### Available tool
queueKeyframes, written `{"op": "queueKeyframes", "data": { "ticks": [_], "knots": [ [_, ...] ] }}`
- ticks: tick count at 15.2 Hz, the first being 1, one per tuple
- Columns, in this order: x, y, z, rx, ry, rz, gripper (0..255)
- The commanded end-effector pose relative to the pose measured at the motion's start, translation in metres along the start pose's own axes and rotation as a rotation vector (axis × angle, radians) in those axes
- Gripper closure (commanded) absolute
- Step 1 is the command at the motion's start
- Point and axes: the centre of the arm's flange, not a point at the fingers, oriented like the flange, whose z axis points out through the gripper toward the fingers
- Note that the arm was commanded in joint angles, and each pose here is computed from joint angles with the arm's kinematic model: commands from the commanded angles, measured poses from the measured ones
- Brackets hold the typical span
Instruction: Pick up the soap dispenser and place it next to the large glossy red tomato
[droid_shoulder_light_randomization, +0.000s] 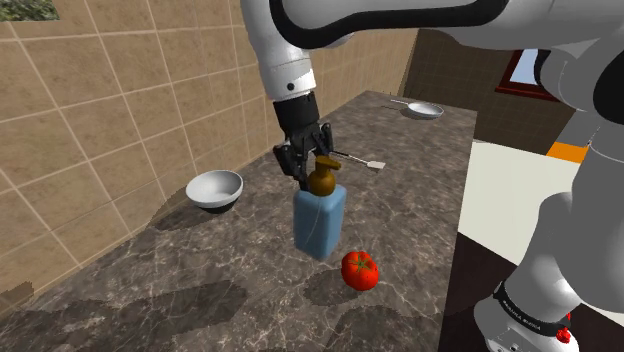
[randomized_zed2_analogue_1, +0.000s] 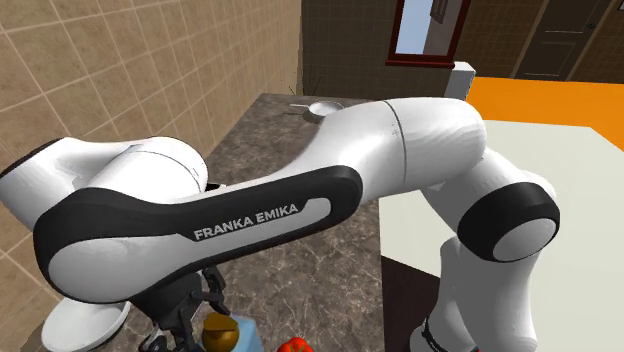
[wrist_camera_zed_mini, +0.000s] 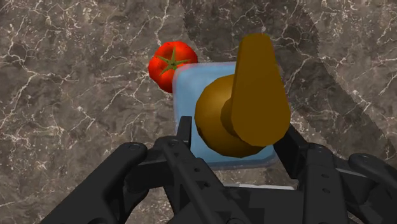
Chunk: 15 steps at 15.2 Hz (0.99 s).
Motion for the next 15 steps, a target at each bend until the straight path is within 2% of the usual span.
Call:
{"op": "queueKeyframes", "data": {
  "ticks": [1,15],
  "knots": [
    [0.003,-0.014,0.005,0.001,0.001,0.002,255],
    [0.029,-0.014,0.074,0.001,0.001,0.002,255]
  ]
}}
